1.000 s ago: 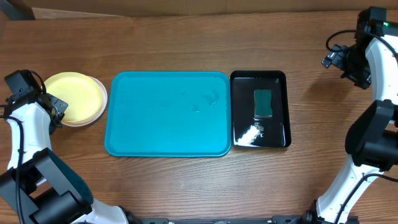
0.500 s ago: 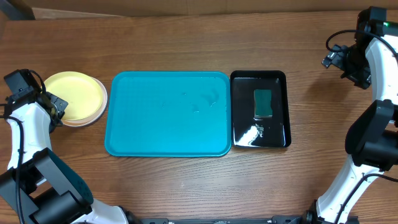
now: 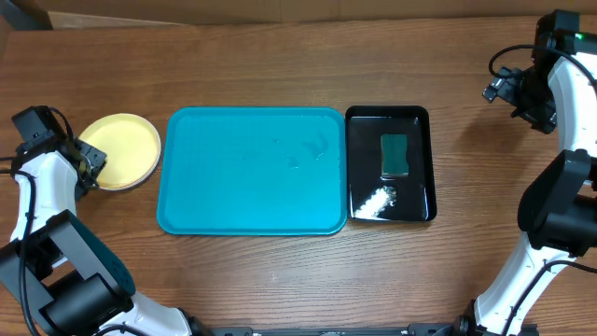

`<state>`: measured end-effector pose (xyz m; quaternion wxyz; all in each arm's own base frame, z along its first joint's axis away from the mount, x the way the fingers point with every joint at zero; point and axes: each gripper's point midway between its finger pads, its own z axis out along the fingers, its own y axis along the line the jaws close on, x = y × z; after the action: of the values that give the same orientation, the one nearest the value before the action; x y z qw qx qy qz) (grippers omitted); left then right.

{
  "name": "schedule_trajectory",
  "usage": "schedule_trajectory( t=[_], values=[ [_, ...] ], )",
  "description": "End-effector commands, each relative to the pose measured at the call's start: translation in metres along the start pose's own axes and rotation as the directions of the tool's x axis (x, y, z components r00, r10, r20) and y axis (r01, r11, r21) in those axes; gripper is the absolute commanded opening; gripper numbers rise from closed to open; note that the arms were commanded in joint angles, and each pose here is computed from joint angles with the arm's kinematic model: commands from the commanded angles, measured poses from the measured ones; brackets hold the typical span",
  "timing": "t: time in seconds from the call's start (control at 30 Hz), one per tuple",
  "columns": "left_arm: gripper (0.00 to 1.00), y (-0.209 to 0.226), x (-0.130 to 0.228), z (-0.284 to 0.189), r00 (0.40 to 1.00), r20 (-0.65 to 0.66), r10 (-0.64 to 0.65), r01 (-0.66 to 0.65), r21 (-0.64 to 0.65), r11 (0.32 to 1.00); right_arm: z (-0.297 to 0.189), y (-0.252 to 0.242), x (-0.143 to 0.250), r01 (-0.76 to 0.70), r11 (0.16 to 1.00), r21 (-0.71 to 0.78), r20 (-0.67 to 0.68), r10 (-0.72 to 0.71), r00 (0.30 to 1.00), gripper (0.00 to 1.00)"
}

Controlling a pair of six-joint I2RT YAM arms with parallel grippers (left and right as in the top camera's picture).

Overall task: Clean dirty plates on tray and stack at the side
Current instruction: 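Open the left gripper and release the yellow plate on the stack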

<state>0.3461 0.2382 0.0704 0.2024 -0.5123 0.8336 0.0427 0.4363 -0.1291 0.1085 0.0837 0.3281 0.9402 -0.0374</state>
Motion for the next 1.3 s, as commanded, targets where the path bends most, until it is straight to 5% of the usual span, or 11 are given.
schedule_trajectory(
  t=[0.0,0.27,0.67,1.27],
  values=[
    [0.96,-0.042,0.008,-0.01,0.991,-0.069,0.112,-0.093,0.237,0.967,-0.015,0.0,-0.007,-0.006,1.0,-0.014,0.041,0.007,0.999,1.0],
    [0.99,-0.107,0.016,-0.06,0.957,-0.09,0.276,-0.194,0.509,0.839,-0.015,0.0,-0.007,-0.007,1.0,-0.014,0.041,0.007,0.999,1.0],
    [1.0,-0.154,0.057,-0.075,0.899,-0.052,0.435,-0.349,0.515,0.783,-0.015,0.0,-0.007,-0.007,1.0,-0.014,0.041,0.007,0.999,1.0],
    [1.0,-0.159,0.062,-0.077,0.891,-0.051,0.45,-0.361,0.52,0.774,-0.015,0.0,-0.007,-0.007,1.0,-0.014,0.041,0.007,0.999,1.0]
  ],
)
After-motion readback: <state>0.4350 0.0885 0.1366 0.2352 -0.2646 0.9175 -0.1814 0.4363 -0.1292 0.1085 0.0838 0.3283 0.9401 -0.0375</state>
